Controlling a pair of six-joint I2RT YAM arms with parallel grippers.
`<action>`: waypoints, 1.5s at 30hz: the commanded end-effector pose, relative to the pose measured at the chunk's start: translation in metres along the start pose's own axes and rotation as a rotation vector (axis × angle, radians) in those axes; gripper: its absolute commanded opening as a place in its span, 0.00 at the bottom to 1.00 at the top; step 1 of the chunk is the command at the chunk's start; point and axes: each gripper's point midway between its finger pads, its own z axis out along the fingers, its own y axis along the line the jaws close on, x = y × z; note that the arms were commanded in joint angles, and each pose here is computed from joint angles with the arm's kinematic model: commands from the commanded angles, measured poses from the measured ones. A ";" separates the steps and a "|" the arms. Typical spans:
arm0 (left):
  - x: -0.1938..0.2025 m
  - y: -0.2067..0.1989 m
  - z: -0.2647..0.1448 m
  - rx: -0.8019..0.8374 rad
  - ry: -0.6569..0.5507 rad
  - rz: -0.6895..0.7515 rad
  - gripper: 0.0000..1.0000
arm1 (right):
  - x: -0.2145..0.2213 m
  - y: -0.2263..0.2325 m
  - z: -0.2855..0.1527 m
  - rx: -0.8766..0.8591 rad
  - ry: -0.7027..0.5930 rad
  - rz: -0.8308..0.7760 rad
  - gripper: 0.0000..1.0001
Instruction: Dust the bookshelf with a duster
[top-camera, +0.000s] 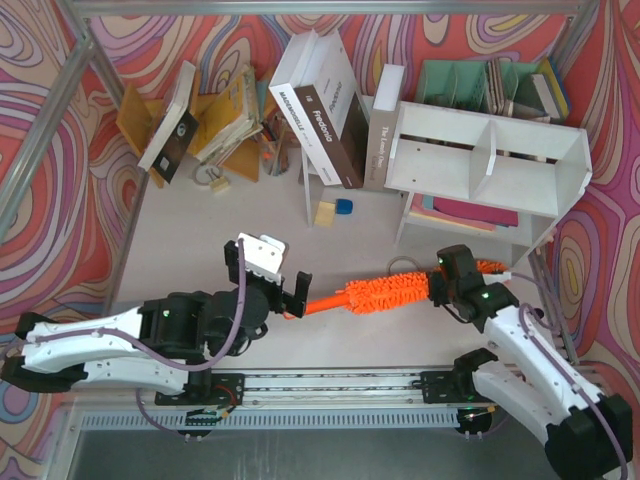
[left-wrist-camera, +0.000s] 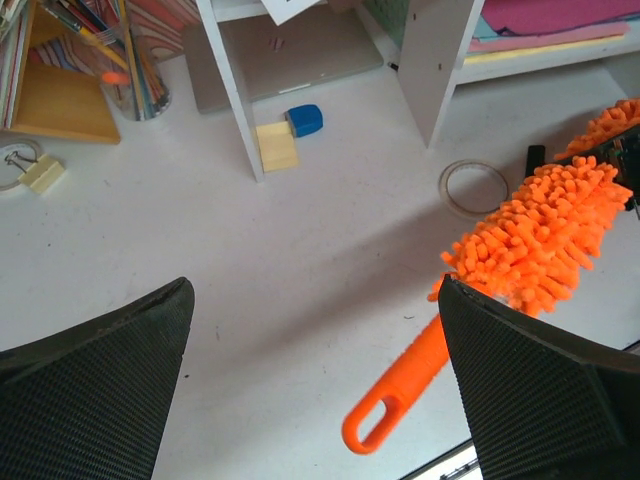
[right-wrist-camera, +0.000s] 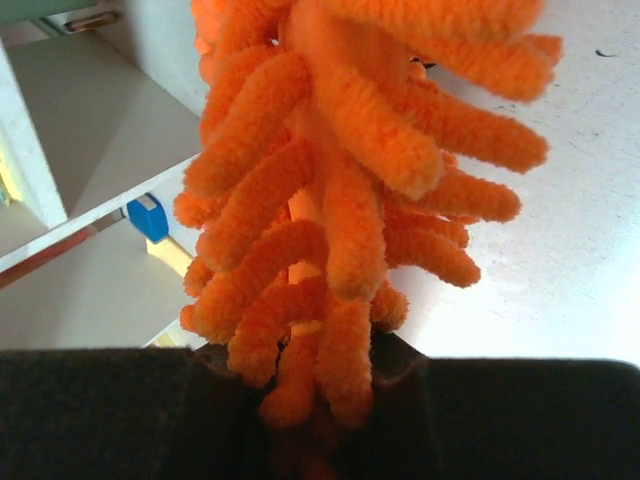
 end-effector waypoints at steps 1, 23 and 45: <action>0.005 0.000 0.005 -0.025 -0.004 0.017 0.98 | 0.006 0.034 0.015 -0.105 -0.006 0.070 0.08; 0.014 0.023 0.013 -0.111 0.002 -0.007 0.98 | 0.052 0.044 0.090 -0.026 0.021 0.012 0.43; 0.013 0.125 0.058 -0.580 0.108 -0.133 0.98 | 0.018 0.139 -0.023 -0.445 -0.167 -0.885 0.99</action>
